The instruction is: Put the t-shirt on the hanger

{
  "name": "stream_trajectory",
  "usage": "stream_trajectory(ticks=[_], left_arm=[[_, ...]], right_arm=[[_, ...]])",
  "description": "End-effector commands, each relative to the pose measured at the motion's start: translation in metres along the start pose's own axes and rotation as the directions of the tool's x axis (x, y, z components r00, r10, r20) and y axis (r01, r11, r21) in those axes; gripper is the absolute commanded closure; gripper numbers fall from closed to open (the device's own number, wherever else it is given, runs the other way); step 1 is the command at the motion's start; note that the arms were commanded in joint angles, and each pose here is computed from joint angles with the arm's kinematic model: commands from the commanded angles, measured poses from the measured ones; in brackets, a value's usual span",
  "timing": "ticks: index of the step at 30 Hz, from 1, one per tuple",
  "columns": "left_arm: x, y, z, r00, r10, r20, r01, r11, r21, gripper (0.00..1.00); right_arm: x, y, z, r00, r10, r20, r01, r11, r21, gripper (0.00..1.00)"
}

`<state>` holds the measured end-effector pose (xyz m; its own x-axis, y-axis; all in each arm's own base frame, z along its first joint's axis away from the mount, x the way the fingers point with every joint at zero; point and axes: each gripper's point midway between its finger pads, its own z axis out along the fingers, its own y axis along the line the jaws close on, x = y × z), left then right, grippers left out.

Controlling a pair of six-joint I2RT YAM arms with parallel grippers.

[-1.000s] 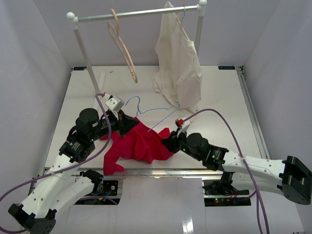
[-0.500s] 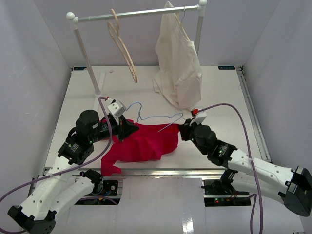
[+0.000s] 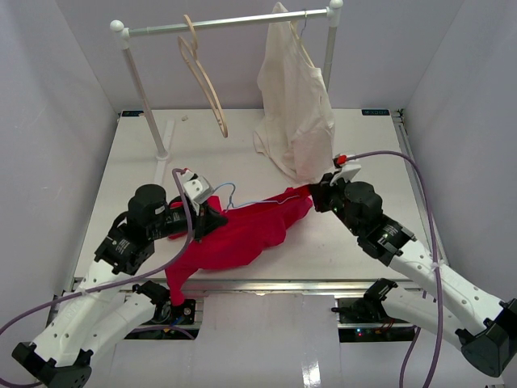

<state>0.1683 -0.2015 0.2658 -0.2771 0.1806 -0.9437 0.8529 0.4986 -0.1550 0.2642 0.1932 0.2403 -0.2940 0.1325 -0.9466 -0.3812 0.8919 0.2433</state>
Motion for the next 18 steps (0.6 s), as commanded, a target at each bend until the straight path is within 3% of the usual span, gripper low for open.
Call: stream_trajectory(ticks=[1,6,12,14,16,18], left_arm=[[-0.001,0.005,0.006,1.000,-0.002,-0.027,0.002,1.000,-0.002,1.00],[-0.010,-0.013,0.021,1.000,-0.021,-0.011,0.022,0.988,0.152,1.00],[-0.005,-0.023,0.025,0.999,-0.043,-0.027,0.048,0.973,0.227,1.00],[-0.003,-0.034,0.024,0.999,-0.037,-0.021,0.042,0.953,0.299,1.00],[-0.004,-0.040,0.025,0.999,-0.040,-0.013,0.042,0.938,0.344,1.00],[-0.007,-0.046,0.024,0.999,-0.050,-0.010,0.050,0.924,0.379,1.00]], right_arm=[[-0.026,0.033,-0.006,0.989,-0.143,-0.023,0.136,0.973,-0.188,0.92],[-0.025,0.110,-0.038,0.962,-0.260,-0.084,0.168,0.805,-0.568,0.92],[-0.004,0.136,-0.068,0.911,-0.382,-0.155,0.172,0.695,-0.698,0.92],[0.011,0.137,-0.072,0.886,-0.428,-0.175,0.181,0.670,-0.720,0.84],[0.015,0.136,-0.076,0.873,-0.460,-0.162,0.202,0.643,-0.739,0.65],[0.008,0.138,-0.079,0.878,-0.465,-0.112,0.233,0.621,-0.748,0.56]])
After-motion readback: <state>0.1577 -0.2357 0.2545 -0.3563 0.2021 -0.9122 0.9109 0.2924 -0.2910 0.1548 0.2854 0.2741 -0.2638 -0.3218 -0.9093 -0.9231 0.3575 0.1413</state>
